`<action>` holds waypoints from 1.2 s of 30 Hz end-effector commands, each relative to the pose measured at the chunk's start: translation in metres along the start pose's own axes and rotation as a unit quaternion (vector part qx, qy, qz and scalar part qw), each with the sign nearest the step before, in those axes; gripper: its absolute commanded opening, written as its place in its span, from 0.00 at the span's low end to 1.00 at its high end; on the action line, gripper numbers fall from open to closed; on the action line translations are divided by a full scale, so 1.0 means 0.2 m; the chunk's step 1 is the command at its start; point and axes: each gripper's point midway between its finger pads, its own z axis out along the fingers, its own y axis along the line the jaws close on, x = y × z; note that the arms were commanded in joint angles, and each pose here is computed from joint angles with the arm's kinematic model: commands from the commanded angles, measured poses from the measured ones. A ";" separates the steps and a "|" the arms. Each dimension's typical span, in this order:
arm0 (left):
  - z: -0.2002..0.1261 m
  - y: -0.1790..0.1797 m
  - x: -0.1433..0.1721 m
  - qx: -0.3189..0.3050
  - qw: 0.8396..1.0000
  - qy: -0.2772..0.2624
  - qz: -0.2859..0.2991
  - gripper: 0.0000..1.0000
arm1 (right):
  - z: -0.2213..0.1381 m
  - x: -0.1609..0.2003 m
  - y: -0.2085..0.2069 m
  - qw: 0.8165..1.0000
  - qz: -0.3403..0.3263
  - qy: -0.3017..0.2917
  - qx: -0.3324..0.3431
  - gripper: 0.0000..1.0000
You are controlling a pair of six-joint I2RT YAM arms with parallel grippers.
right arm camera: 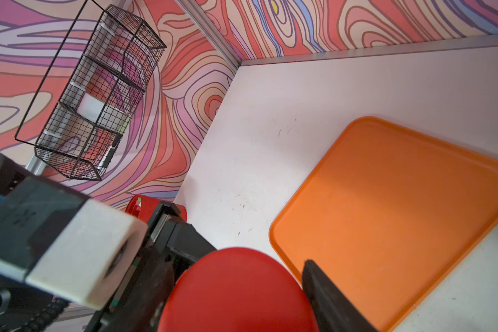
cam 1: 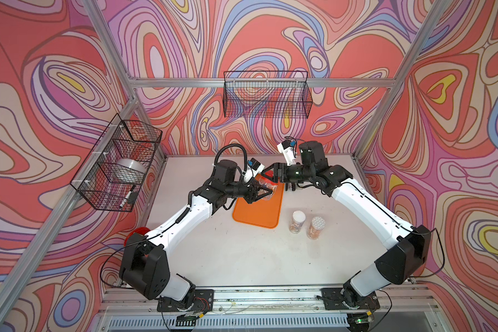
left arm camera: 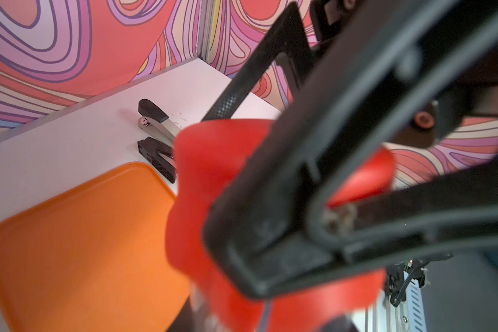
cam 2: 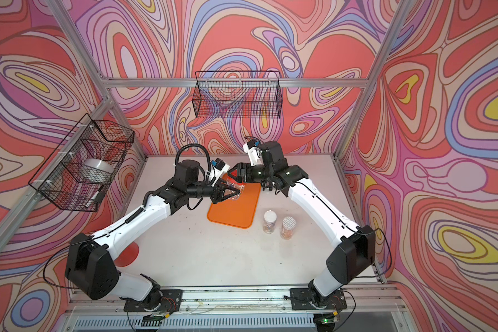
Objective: Pour the candies out of the jar
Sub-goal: Pick up the jar from the center of the board, then unscrew the lid from the jar.
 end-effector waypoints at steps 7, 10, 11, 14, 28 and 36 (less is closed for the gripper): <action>-0.02 0.04 0.02 -0.021 1.000 -0.005 -0.010 0.19 | -0.12 -0.11 0.04 0.999 -0.004 -0.044 0.023 0.98; -0.03 0.04 0.02 -0.023 1.000 -0.007 -0.011 0.22 | -0.11 -0.11 0.04 0.999 -0.005 -0.039 0.024 0.98; -0.03 0.05 0.02 -0.024 1.000 -0.007 -0.010 0.22 | -0.11 -0.11 0.04 0.999 -0.008 -0.038 0.026 0.97; -0.02 0.05 0.01 -0.024 1.000 -0.008 -0.011 0.22 | -0.10 -0.09 0.01 0.999 -0.009 -0.029 0.036 0.96; 0.00 0.07 0.00 -0.029 0.999 -0.003 -0.019 0.23 | 0.02 0.02 0.00 0.998 -0.017 -0.004 0.057 0.93; 0.00 0.07 0.00 -0.028 0.999 -0.002 -0.024 0.22 | 0.11 0.07 -0.02 0.996 -0.025 0.007 0.081 0.92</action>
